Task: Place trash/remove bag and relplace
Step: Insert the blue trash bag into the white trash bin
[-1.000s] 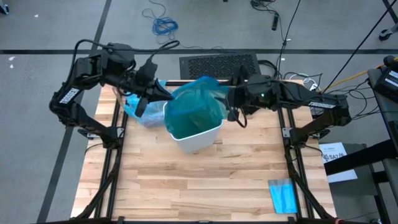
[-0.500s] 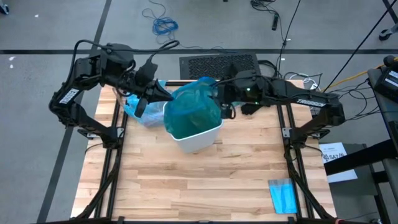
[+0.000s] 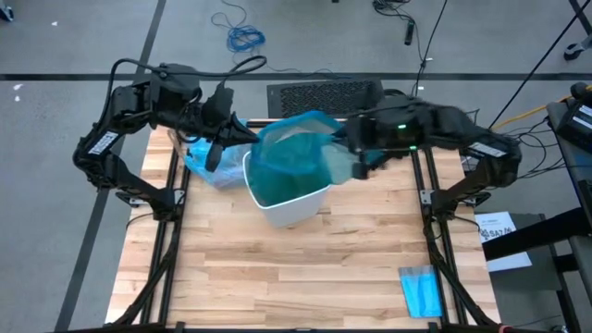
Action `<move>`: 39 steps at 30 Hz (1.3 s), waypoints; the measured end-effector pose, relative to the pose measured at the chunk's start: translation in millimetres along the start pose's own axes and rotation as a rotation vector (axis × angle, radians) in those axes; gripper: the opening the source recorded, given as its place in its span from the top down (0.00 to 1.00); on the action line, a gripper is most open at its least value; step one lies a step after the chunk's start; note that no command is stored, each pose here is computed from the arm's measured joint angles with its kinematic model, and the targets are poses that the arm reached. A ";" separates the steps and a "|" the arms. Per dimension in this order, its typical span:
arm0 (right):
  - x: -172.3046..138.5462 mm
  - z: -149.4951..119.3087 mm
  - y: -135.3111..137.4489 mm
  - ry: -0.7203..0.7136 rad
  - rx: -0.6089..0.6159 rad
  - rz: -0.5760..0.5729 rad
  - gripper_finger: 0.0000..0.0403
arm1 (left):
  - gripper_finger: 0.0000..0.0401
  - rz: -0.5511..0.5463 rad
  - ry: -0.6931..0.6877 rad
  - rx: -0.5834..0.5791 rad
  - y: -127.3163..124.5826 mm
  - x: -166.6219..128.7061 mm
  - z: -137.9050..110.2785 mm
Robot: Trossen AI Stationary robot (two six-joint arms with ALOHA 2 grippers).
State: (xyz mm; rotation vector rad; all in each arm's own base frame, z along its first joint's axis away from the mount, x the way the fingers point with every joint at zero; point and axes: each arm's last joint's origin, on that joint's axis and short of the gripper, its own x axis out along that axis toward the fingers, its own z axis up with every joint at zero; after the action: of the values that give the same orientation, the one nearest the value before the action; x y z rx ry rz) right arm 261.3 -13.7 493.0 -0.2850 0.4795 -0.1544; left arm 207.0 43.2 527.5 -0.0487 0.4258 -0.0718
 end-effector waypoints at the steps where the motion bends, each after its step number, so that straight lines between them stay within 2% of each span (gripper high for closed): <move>1: -7.8 5.2 0.3 -0.030 0.014 0.038 1.00 | 1.00 0.001 0.003 0.002 1.4 3.4 -1.2; 4: -22.0 15.9 1.2 -0.109 0.045 0.146 1.00 | 1.00 -0.006 -0.019 0.001 6.3 20.4 -3.4; 7: -22.2 20.2 2.6 -0.147 0.052 0.194 1.00 | 1.00 -0.035 -0.035 -0.012 10.1 36.9 -11.1; 12: -2.5 16.3 5.8 -0.081 0.058 0.242 1.00 | 1.00 -0.033 0.046 -0.117 10.6 45.0 -41.1; 15: 15.7 15.0 11.3 -0.047 0.055 0.295 1.00 | 1.00 -0.003 0.059 -0.168 7.8 36.2 -51.8; 19: 37.3 13.0 18.1 -0.014 0.054 0.365 1.00 | 1.00 0.099 0.049 -0.185 0.8 5.8 -57.6; 23: 57.9 12.1 22.3 -0.007 0.051 0.419 1.00 | 1.00 0.201 0.136 -0.227 -3.4 -13.5 -71.2; 26: 71.3 11.6 24.0 -0.011 0.054 0.455 1.00 | 1.00 0.189 0.123 -0.248 -4.6 -14.7 -73.7; 33: 78.4 16.1 22.9 -0.075 0.036 0.472 1.00 | 1.00 0.130 0.051 -0.229 0.9 25.9 -82.8; 36: 73.7 18.1 12.1 -0.100 0.041 0.441 1.00 | 1.00 0.114 0.035 -0.245 5.5 44.8 -90.5; 39: 67.3 21.8 -2.4 -0.132 0.052 0.407 1.00 | 1.00 0.112 0.002 -0.241 7.1 50.2 -92.1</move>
State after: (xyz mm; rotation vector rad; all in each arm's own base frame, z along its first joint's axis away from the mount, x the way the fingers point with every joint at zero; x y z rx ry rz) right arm 330.4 -25.2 483.2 -0.1410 0.3933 0.2465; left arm 214.8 43.3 422.7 -0.2618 0.4365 0.0905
